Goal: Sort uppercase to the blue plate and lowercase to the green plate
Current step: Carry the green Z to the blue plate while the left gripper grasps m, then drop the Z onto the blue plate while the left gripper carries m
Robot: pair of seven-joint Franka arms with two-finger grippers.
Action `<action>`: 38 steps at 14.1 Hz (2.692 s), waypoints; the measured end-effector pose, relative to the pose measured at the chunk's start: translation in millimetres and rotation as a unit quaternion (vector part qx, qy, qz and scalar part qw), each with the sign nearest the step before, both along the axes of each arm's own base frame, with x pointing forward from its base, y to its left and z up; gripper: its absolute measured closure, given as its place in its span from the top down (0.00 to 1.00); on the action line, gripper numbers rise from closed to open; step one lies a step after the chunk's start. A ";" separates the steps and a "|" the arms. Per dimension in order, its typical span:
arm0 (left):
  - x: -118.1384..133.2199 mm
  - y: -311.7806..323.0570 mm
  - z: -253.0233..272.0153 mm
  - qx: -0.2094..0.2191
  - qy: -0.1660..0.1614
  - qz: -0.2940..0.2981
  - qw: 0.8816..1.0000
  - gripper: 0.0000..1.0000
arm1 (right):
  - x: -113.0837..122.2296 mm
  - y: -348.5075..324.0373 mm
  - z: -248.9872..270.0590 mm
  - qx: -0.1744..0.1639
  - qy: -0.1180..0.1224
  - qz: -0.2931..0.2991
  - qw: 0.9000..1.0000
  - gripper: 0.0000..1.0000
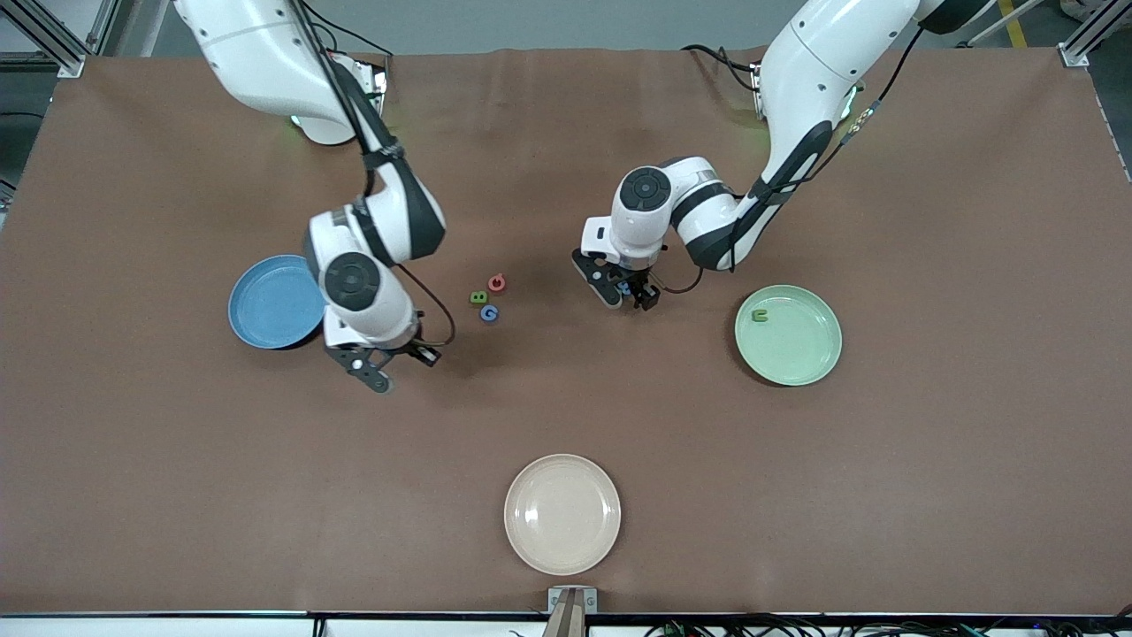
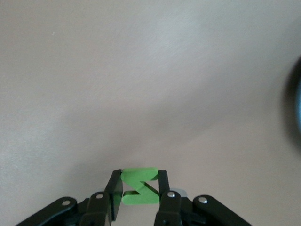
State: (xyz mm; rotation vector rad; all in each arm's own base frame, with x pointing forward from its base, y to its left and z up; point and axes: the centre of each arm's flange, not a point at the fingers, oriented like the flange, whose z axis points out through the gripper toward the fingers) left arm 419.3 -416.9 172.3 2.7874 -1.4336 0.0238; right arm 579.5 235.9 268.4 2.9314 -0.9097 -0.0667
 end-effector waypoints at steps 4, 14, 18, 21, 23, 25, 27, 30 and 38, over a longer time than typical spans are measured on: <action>-1.3 0.2 -1.6 0.001 0.002 -0.001 1.000 0.69 | -25.0 -79.0 20.3 0.015 0.020 0.050 0.998 0.35; -0.6 -0.2 1.0 0.000 0.000 -0.001 1.000 0.40 | -117.5 -238.5 -13.1 0.037 -0.030 0.123 0.991 0.35; 0.2 5.1 6.1 -0.001 -0.001 0.001 1.000 0.40 | -144.6 -259.1 -47.9 0.029 -0.042 0.128 0.990 0.35; 3.5 17.5 30.2 -0.010 0.007 0.003 1.000 0.40 | -146.3 -268.2 -54.5 0.028 -0.037 0.128 0.991 0.35; 13.3 38.5 46.2 -0.014 0.020 0.008 1.000 0.40 | -147.0 -266.7 -57.2 0.028 -0.034 0.130 0.991 0.35; 33.3 70.8 59.1 -0.021 0.029 0.024 0.999 0.40 | -147.7 -263.7 -60.8 0.029 -0.030 0.134 0.990 0.35; 53.6 102.0 64.1 -0.021 0.032 0.046 0.998 0.40 | -148.2 -261.0 -63.9 0.030 -0.026 0.136 0.990 0.35; 77.0 141.2 64.3 -0.020 0.033 0.085 0.996 0.40 | -147.1 -258.3 -64.5 0.030 -0.026 0.140 0.989 0.35; 112.9 210.1 83.3 0.026 0.035 0.317 0.948 0.40 | -143.9 -237.5 -62.8 0.031 -0.028 0.162 0.986 0.48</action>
